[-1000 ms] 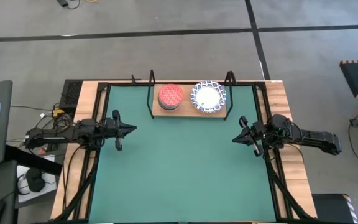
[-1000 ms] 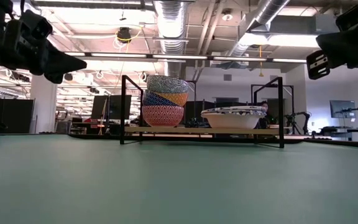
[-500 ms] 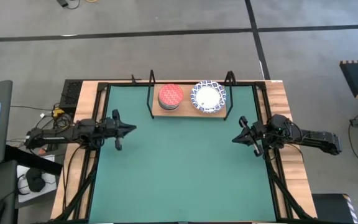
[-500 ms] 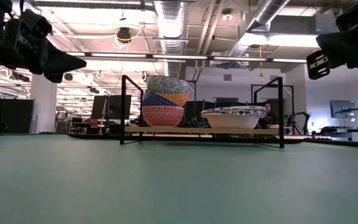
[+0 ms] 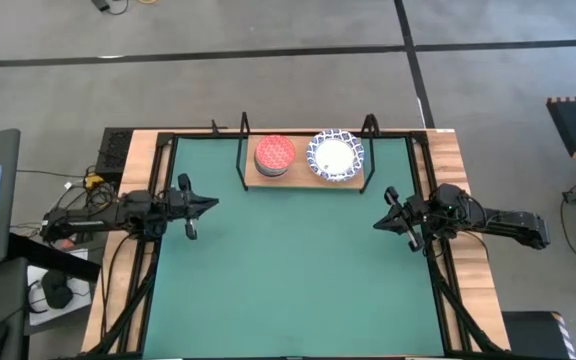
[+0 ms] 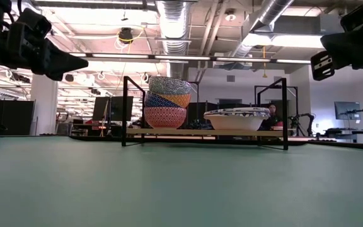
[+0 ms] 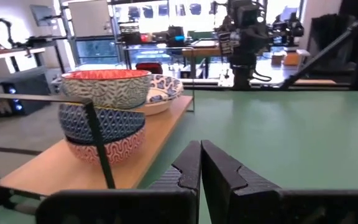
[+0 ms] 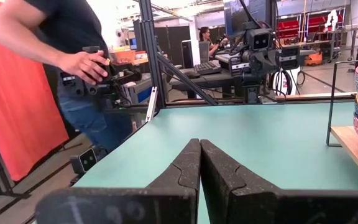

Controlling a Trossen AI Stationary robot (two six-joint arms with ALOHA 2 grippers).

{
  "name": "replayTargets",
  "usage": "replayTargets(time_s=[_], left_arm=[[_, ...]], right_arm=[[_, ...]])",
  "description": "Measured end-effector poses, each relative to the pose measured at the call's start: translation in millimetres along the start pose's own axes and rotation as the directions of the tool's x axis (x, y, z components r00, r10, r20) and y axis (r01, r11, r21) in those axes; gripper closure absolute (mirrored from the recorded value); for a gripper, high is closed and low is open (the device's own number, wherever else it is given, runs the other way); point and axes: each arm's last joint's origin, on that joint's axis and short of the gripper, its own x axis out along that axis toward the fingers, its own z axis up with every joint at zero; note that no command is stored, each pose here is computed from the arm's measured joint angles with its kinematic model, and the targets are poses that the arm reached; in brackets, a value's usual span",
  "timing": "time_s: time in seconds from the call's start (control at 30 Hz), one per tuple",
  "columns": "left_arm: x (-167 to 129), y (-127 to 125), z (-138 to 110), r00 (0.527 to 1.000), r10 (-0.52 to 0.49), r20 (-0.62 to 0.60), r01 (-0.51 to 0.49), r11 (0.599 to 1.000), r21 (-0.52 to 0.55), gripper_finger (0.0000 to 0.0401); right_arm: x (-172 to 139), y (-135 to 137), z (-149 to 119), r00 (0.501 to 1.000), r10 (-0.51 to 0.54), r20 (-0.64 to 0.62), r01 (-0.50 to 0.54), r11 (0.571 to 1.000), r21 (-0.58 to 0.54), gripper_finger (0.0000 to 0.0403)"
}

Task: Place and stack bowls onto a shelf
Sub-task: Return To Home Position

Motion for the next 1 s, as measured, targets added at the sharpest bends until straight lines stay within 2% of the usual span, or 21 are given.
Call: replayTargets(time_s=[0.13,0.47,1.0], left_arm=[[0.1,1.1,0.0,1.0,0.005,0.001,-0.005,1.0,-0.007,0.0401],[-0.6,-6.2,-0.8,0.992,-0.129,-0.005,0.129,0.99,-0.055,0.0401],[-0.5,-6.2,-1.0,0.991,-0.13,-0.008,0.129,0.99,-0.055,0.0401]], right_arm=[[0.0,0.0,-0.1,1.0,0.0,0.0,0.0,1.0,0.0,0.0364],[0.0,0.0,-0.1,1.0,0.0,0.0,0.0,1.0,0.0,0.0364],[0.0,0.0,-0.1,1.0,0.0,0.0,0.0,1.0,0.0,0.0364]])
